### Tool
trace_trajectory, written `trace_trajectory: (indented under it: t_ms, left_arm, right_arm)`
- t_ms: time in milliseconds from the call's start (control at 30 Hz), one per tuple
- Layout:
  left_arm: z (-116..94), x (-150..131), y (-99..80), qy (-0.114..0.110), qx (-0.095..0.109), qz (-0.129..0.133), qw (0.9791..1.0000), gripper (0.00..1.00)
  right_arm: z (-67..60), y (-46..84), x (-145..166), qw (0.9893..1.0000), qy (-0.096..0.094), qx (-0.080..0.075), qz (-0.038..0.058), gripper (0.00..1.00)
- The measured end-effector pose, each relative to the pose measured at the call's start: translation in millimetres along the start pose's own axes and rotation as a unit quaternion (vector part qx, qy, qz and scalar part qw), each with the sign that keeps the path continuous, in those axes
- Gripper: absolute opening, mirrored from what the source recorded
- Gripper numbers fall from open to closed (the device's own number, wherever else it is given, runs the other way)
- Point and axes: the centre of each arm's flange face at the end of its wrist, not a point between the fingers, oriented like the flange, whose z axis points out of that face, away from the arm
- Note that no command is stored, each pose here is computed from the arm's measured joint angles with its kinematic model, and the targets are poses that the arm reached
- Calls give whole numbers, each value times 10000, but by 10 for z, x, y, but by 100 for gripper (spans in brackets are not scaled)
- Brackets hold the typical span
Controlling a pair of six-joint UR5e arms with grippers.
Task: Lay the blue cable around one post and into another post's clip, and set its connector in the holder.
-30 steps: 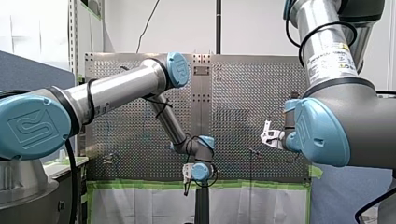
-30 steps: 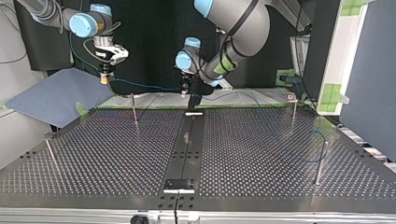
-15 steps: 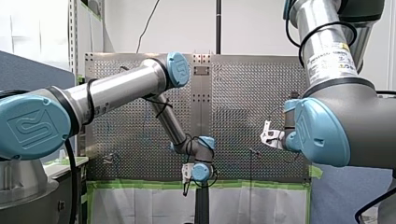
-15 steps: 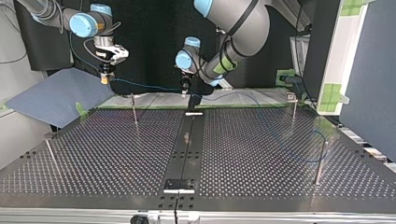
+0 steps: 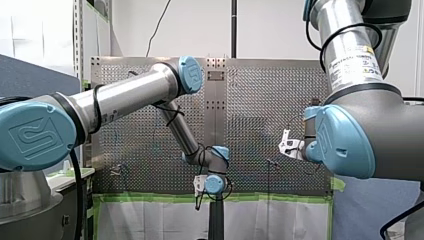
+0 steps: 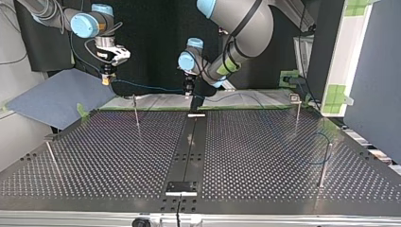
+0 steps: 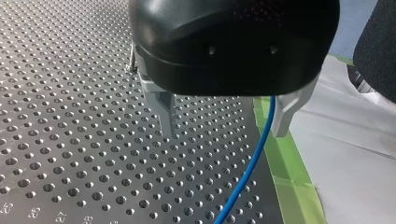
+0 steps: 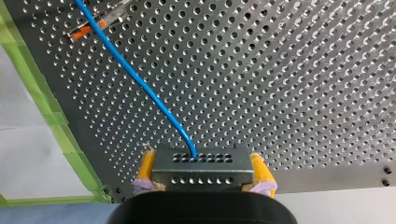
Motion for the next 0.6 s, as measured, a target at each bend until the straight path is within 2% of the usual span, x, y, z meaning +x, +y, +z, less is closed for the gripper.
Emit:
trace_trajectory:
  t_ms: [67,100,167,200,233,300,333,400,433,600]
  left_arm:
    - [0,0,0,-2,-2,0,10000,81]
    - [0,0,1,-2,-3,1,10000,81]
    - [-2,2,1,-1,-4,5,10000,73]
    - [-3,3,0,0,-3,7,10000,73]
    - [-5,4,-2,1,-2,10,10000,67]
    - [-9,7,-6,2,2,13,10000,63]
    - [-11,8,-9,2,5,15,10000,57]
    - [-16,9,-16,2,13,17,10000,57]
    - [-17,10,-19,3,17,18,10000,49]
    - [-19,11,-23,4,26,21,10000,41]
  right_arm:
    - [0,0,0,10000,2,0,0,0]
    - [0,0,0,10000,2,0,0,0]
    - [-1,0,-1,10000,1,0,-1,0]
    - [0,0,-1,10000,1,0,-1,0]
    - [-1,0,-1,10000,0,0,-1,0]
    - [0,0,-1,10000,1,-1,-4,0]
    - [-1,0,-1,10000,1,0,-3,0]
    - [-1,0,-1,10000,0,2,-2,0]
    - [0,-1,-1,10000,0,4,-2,0]
    - [0,-2,0,10000,1,7,0,0]
